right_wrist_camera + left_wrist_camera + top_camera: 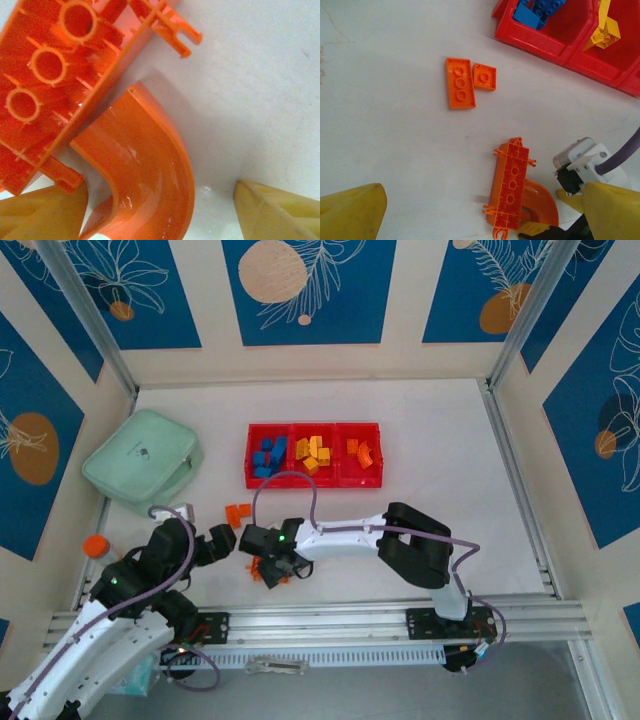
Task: Sort the legos into containers by color
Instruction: Pick up the lego from the bottom-center of the table.
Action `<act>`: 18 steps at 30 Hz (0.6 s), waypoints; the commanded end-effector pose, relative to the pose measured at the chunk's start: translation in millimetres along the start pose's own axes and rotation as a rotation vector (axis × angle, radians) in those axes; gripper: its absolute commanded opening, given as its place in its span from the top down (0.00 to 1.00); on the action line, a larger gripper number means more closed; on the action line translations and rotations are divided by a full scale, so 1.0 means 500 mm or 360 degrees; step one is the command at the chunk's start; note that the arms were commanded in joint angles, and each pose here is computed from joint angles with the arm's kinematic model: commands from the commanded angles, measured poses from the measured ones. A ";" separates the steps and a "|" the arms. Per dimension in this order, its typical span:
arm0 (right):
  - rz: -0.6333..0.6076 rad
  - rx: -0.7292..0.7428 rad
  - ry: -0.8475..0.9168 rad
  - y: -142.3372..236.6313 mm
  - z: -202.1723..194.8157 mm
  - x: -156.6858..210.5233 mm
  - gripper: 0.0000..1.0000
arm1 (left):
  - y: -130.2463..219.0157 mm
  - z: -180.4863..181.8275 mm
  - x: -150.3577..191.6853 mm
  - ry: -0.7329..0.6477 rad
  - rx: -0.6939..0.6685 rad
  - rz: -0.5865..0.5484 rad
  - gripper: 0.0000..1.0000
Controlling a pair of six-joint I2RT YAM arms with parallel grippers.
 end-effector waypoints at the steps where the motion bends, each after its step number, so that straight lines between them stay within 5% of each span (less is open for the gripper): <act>1: 0.0015 0.0031 0.0001 0.010 -0.002 0.005 0.30 | -0.002 0.000 -0.007 0.0029 -0.0005 -0.0029 0.01; 18: 0.0000 0.0040 -0.0069 0.032 -0.025 0.008 0.63 | -0.006 -0.016 -0.007 0.0029 0.0042 -0.0009 0.01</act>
Point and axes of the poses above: each hand's point on the last joint's axis, 136 mm out from that joint toward the fingers, its own y axis back along the fingers, its own z axis along the line the jaws close on, x = y × z, the point moved 1 cm from there along y, back along the fingers, and after that the axes turned 7 degrees about y, right-handed, at the moved point
